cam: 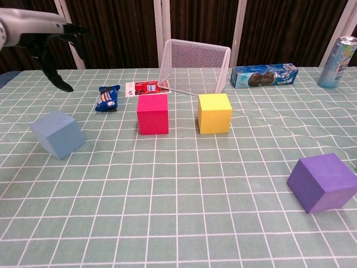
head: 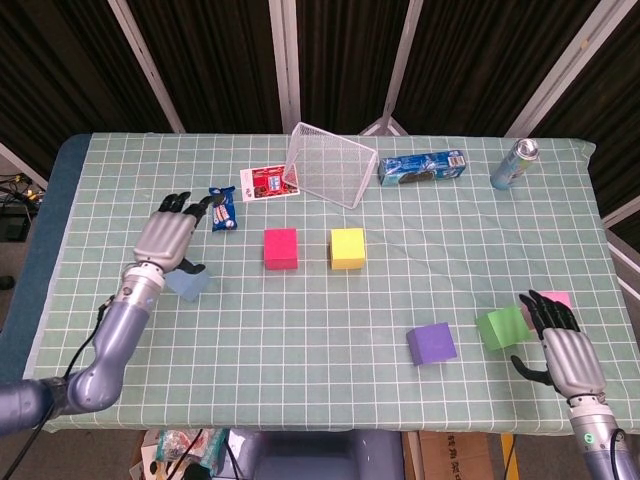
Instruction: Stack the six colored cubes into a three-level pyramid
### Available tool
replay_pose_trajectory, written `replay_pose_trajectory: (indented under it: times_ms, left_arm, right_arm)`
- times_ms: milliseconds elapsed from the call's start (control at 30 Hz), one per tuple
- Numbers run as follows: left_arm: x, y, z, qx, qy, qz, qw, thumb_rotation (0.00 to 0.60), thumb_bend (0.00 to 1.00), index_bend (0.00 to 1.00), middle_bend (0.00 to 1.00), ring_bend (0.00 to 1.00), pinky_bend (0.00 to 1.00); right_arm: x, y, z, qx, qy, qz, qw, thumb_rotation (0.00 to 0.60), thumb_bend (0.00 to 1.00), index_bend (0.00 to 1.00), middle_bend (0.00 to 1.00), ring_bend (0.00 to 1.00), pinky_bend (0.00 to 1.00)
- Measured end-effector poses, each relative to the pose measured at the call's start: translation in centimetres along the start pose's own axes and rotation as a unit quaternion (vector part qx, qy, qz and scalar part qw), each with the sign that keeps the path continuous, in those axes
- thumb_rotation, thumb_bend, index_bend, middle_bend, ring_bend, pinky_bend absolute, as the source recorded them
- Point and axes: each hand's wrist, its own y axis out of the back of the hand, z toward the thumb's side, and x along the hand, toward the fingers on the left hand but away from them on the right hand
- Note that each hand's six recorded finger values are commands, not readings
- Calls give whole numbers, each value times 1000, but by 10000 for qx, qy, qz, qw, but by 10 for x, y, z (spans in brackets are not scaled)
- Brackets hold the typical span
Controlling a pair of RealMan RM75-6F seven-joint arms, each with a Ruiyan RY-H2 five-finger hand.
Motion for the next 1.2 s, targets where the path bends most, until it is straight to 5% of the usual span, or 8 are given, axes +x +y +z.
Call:
replay_pose_trajectory:
  times_ms: [633, 1200]
  left_arm:
    - [58, -30, 76, 167, -122, -587, 9981, 600, 159, 6, 234, 0, 52]
    - [79, -40, 103, 359, -175, -586, 9975, 600, 159, 10, 253, 0, 52]
  right_arm:
    - [0, 2, -5, -150, -121, 57, 9998, 600, 304, 0, 0, 0, 0]
    - [-1, 1, -4, -297, -114, 150, 9994, 600, 304, 0, 0, 0, 0]
